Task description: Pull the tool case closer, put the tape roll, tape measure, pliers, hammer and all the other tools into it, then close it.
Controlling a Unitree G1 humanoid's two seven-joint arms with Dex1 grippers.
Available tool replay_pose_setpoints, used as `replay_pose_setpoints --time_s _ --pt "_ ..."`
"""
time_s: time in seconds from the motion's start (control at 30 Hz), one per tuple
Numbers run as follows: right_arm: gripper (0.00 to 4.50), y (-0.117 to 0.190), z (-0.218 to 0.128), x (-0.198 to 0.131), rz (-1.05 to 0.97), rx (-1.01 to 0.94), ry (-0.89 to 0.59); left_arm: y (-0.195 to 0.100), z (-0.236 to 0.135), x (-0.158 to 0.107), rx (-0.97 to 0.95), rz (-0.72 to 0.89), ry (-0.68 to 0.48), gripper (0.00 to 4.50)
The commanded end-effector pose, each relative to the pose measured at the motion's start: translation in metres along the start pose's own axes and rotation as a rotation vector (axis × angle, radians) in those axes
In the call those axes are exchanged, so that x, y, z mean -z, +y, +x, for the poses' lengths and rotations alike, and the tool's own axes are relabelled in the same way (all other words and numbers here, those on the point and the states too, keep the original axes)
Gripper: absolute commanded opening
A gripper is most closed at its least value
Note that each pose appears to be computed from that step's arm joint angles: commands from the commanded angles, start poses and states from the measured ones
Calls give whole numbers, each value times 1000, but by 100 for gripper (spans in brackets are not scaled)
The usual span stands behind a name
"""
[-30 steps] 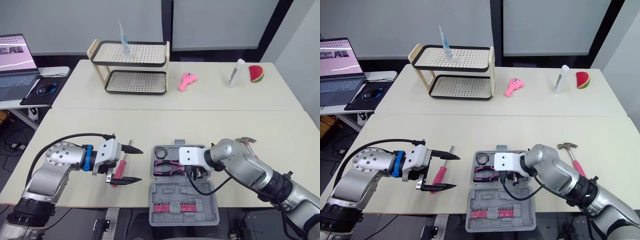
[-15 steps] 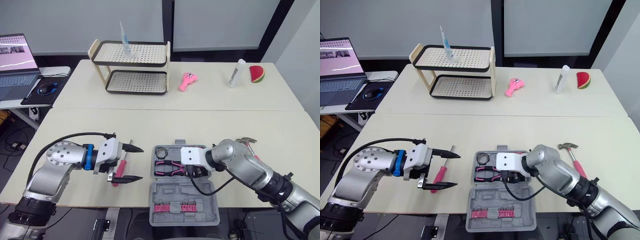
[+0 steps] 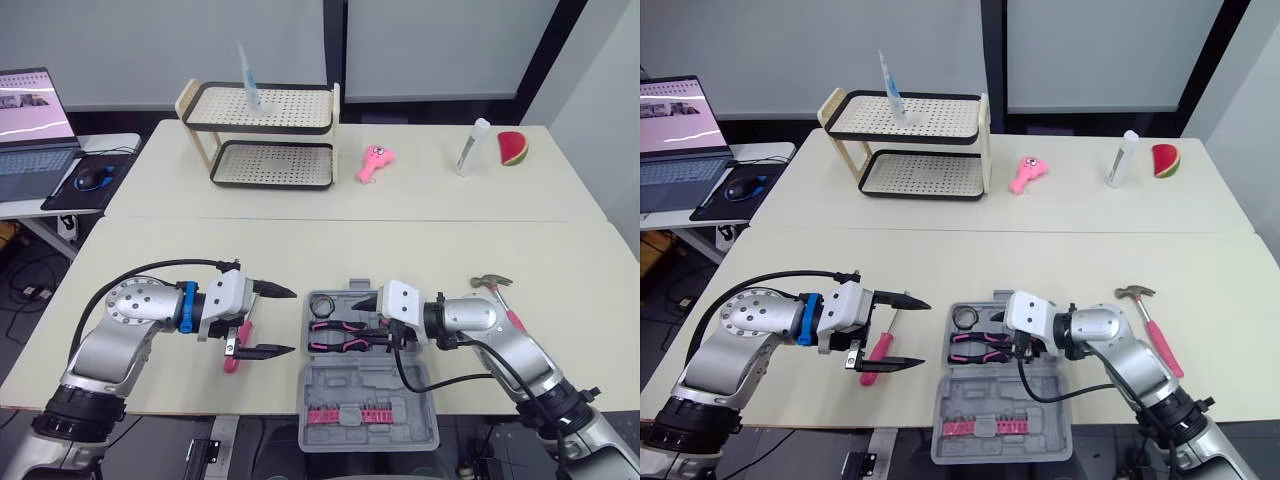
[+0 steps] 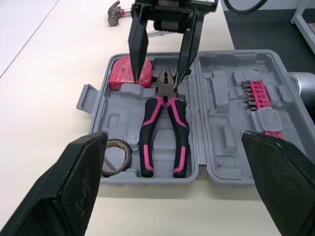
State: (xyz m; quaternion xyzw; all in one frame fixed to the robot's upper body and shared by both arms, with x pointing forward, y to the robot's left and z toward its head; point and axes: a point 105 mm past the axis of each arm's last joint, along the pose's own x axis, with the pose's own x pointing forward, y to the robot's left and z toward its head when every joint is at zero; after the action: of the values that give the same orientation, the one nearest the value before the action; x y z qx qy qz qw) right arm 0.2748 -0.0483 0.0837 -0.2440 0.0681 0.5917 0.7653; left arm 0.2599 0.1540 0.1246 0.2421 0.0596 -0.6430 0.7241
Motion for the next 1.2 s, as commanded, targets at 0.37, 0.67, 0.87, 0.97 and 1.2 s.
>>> replay_pose_setpoints --time_s 0.37,0.67,0.87,0.97,1.2 --pt "4 -5 13 27 -15 57 29 2 2 -7 -10 35 -2 450" --pt "4 0 14 58 20 24 138 -4 2 0 -10 18 11 450" --pt "4 -3 10 56 20 24 120 -5 3 3 -24 13 11 450" --pt "4 -5 4 32 18 15 17 -5 -1 4 -40 -5 8 450" --pt "65 -26 -61 -8 -9 63 -52 8 -42 10 -194 -194 -11 450"
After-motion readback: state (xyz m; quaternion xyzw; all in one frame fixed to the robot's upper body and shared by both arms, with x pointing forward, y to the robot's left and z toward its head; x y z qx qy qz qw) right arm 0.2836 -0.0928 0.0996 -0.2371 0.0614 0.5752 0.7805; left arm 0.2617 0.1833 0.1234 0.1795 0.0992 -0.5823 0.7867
